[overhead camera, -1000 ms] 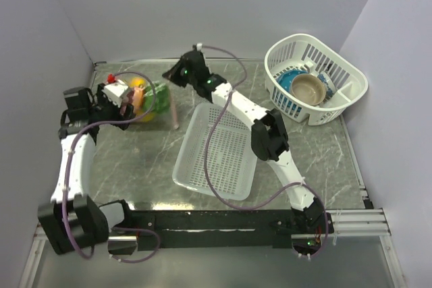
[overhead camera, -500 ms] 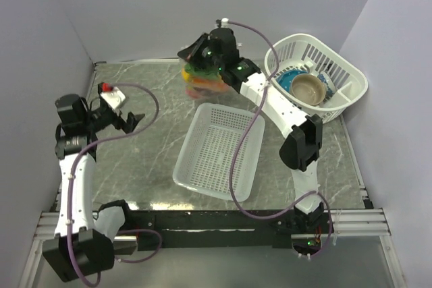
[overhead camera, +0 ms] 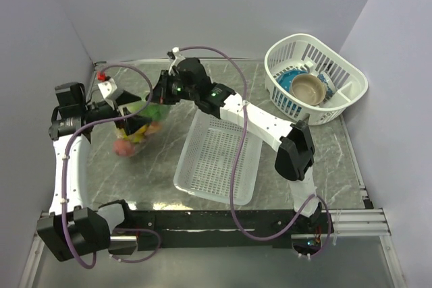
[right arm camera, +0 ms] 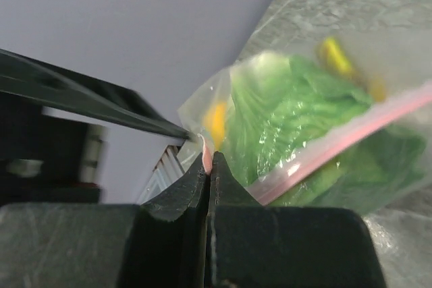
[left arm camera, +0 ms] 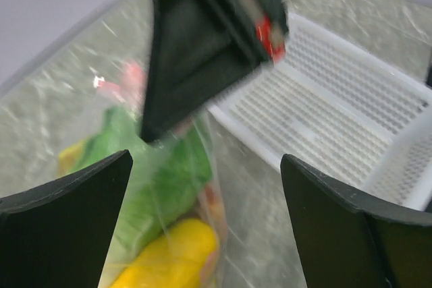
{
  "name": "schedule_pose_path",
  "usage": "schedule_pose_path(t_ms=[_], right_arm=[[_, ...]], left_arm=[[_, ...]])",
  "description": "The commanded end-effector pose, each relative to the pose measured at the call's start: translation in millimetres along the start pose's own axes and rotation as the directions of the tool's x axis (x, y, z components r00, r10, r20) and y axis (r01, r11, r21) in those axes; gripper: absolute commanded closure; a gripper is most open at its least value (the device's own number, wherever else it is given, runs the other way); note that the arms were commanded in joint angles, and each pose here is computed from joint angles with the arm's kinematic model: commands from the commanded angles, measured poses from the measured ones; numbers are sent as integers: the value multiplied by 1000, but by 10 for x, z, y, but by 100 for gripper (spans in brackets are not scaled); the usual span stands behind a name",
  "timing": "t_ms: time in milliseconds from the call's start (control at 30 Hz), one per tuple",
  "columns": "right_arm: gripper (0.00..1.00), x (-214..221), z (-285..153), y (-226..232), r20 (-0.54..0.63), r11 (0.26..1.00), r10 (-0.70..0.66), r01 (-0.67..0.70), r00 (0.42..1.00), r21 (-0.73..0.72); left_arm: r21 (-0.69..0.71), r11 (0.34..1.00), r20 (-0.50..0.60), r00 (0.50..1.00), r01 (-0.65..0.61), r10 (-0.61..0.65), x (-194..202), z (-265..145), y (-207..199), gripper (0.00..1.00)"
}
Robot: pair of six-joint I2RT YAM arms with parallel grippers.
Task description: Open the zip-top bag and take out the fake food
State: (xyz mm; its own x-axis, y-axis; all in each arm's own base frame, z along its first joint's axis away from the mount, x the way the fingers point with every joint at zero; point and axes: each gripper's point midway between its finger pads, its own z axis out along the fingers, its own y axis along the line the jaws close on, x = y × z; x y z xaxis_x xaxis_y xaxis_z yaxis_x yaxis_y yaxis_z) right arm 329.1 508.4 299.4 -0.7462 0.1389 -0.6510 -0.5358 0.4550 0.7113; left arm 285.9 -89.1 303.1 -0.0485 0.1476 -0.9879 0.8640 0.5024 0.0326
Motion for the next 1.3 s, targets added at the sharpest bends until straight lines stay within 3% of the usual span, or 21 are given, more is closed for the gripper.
schedule_pose_path(t_ms=[0, 100, 267, 433, 567, 600, 667, 700, 733, 833, 967, 1033, 1067, 1167, 1267], right_arm=[[100, -534, -306, 659, 147, 981, -50, 76, 988, -178], [100, -525, -331, 771, 150, 972, -49, 82, 988, -222], [100, -436, -328, 758, 126, 970, -68, 96, 990, -226], [100, -311, -310, 853, 98, 962, -69, 92, 993, -258], [100, -141, -281, 930, 63, 952, -97, 111, 993, -284], [100, -117, -297, 957, 60, 949, -105, 118, 993, -291], [100, -21, -291, 935, 42, 945, -132, 138, 990, -296], [100, 15, -341, 981, 34, 939, -145, 148, 989, -311], [100, 50, -363, 965, 27, 934, -165, 165, 986, -317], [100, 289, -516, 937, -23, 913, -209, 187, 978, -363], [100, 896, -662, 876, -147, 885, -288, 204, 946, -419], [100, 1148, -726, 851, -201, 869, -338, 223, 919, -441], [100, 1380, -741, 726, -269, 884, -335, 203, 903, -421], [100, 1826, -876, 511, -371, 903, -339, 188, 865, -386], [100, 2225, -1055, 161, -448, 929, -320, 184, 835, -322]], left_arm=[[95, 995, -62, 997, 43, -37, 336, -107, -412, 1], [66, 998, -94, 995, 17, -11, 494, -171, -396, 1], [-50, 998, -48, 999, 24, -26, 434, -322, -134, 1], [-17, 998, 7, 998, 65, -65, 399, -277, -54, 1], [-43, 997, 28, 997, 70, -69, 292, -291, 125, 1], [-61, 998, 40, 999, 21, -19, 200, -316, 217, 1], [-84, 994, 80, 995, 71, -64, 69, -422, 317, 1], [-102, 995, 102, 995, 12, -1, -86, -504, 432, 1], [-94, 992, 130, 989, 89, -77, -164, -575, 464, 1], [-80, 985, 169, 976, 150, -135, -267, -844, 705, 1], [-83, 968, 164, 962, 236, -221, -2, -807, 1096, 1], [-31, 954, 122, 949, 297, -291, 184, -620, 896, 1], [27, 964, 91, 960, 263, -265, 311, -422, 985, 1], [121, 912, 36, 917, 391, -398, 596, -122, 845, 1], [179, 919, -6, 935, 350, -355, 765, 57, 575, 1]])
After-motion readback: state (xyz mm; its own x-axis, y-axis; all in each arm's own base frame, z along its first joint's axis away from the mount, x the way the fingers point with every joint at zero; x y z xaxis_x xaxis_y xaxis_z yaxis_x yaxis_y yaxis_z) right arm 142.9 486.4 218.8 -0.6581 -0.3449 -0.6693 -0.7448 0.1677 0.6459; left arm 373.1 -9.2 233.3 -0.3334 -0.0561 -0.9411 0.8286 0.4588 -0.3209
